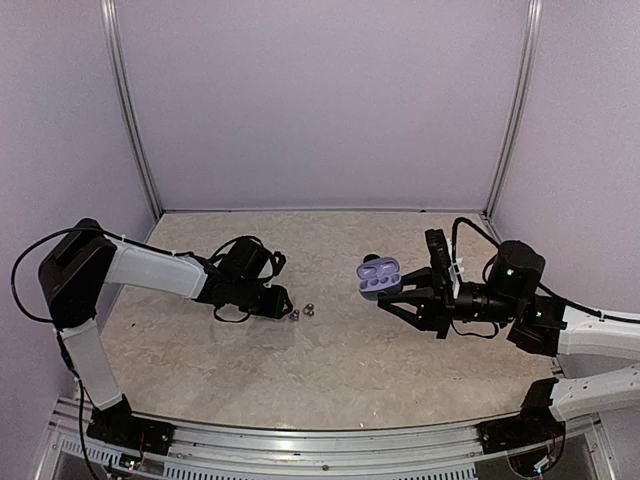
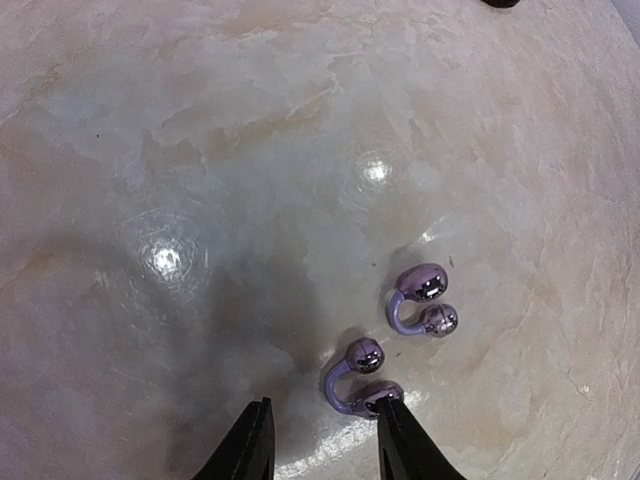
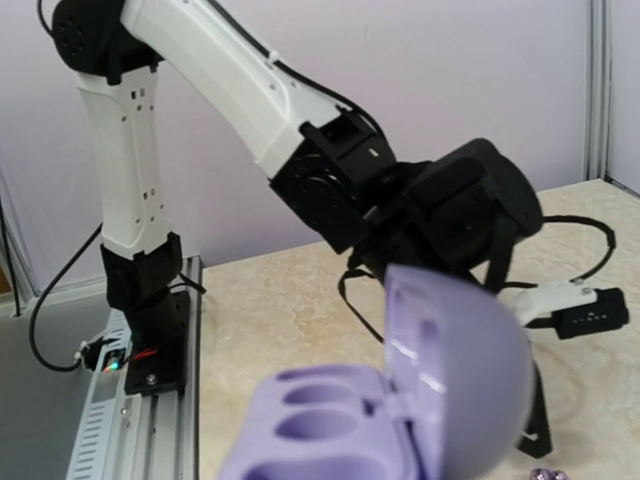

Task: Insert the wireless bluetooth earbuds into the charging case
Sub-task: Move the right earbud to the center of the board.

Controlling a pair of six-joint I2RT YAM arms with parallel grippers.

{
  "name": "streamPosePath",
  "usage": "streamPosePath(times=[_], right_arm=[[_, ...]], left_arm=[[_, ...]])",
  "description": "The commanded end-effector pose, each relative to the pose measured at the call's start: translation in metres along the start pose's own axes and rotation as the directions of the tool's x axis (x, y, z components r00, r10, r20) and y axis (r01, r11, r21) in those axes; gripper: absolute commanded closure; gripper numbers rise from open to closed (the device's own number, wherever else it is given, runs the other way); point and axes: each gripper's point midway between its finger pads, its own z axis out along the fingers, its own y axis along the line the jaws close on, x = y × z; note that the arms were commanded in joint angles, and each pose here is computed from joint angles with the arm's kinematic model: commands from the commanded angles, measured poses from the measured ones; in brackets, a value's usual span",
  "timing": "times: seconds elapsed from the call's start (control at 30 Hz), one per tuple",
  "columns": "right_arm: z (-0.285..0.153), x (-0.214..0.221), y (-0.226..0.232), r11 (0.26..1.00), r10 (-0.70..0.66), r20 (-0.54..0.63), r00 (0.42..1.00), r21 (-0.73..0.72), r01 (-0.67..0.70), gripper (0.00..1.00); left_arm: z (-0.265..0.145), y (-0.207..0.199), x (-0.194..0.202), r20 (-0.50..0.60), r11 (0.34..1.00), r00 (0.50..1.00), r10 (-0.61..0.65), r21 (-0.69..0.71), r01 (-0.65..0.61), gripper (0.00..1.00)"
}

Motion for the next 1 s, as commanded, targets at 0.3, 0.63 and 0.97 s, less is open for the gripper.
streamPosePath(times=[0.3,0.63,0.97], right_arm=[[-0.006,-0.007,-0.001,1.000,-0.025,0.017,1.000,0.019,0.024,0.98],[-0.008,-0.007,-0.002,0.999,-0.030,0.012,0.999,0.026,0.030,0.98],[-0.009,-0.007,-0.002,0.999,-0.036,0.010,0.999,0.031,0.035,0.98]], left_arm=[[0.027,-0.004,-0.002,-0.029,1.000,1.000,-0.010,-0.013,0.010,0.64],[0.038,-0.014,0.017,-0.091,0.999,0.995,0.031,-0.023,-0.033,0.67],[0.036,-0.029,0.025,-0.113,0.999,0.993,0.040,0.027,-0.037,0.71]])
